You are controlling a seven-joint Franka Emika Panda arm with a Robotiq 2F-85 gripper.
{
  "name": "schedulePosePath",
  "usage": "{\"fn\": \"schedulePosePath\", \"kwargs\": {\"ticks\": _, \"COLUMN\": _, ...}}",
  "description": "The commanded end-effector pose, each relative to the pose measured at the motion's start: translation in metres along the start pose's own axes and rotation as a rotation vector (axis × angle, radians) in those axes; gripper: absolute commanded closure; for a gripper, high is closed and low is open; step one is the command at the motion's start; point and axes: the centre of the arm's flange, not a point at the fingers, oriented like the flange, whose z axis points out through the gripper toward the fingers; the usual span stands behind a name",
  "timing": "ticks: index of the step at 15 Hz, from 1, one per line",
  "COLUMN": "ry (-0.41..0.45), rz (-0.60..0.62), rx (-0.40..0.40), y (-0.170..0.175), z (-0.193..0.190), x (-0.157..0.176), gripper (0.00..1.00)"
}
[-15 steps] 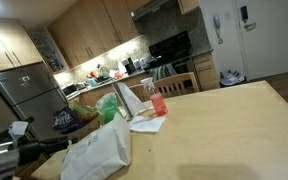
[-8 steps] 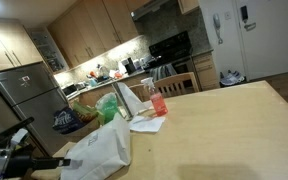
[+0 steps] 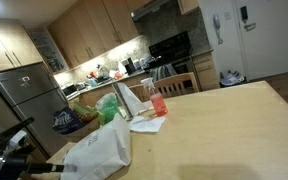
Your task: Move the bag backwards
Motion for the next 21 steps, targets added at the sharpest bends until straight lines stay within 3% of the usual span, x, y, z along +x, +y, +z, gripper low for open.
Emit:
{"fn": "schedulePosePath", "kwargs": {"ticks": 1, "ry": 0.0, "rz": 0.001, "rx": 0.001, "y": -0.001, "z": 0.0, "x": 0.0, "gripper": 0.0}}
{"fn": "schedulePosePath", "kwargs": {"ticks": 5, "ry": 0.016, "rz": -0.048, "rx": -0.066, "y": 0.004, "z": 0.003, "x": -0.002, "gripper": 0.0}}
{"fn": "schedulePosePath", "kwargs": {"ticks": 8, "ry": 0.064, "rz": -0.16, "rx": -0.143, "y": 0.016, "z": 0.003, "x": -0.001, "gripper": 0.0}}
{"fn": "schedulePosePath", "kwargs": {"ticks": 11, "ry": 0.094, "rz": -0.229, "rx": -0.171, "y": 0.022, "z": 0.005, "x": -0.003, "gripper": 0.0}}
{"fn": "schedulePosePath", "kwargs": {"ticks": 21, "ry": 0.062, "rz": -0.512, "rx": -0.129, "y": 0.072, "z": 0.051, "x": -0.011, "gripper": 0.0}}
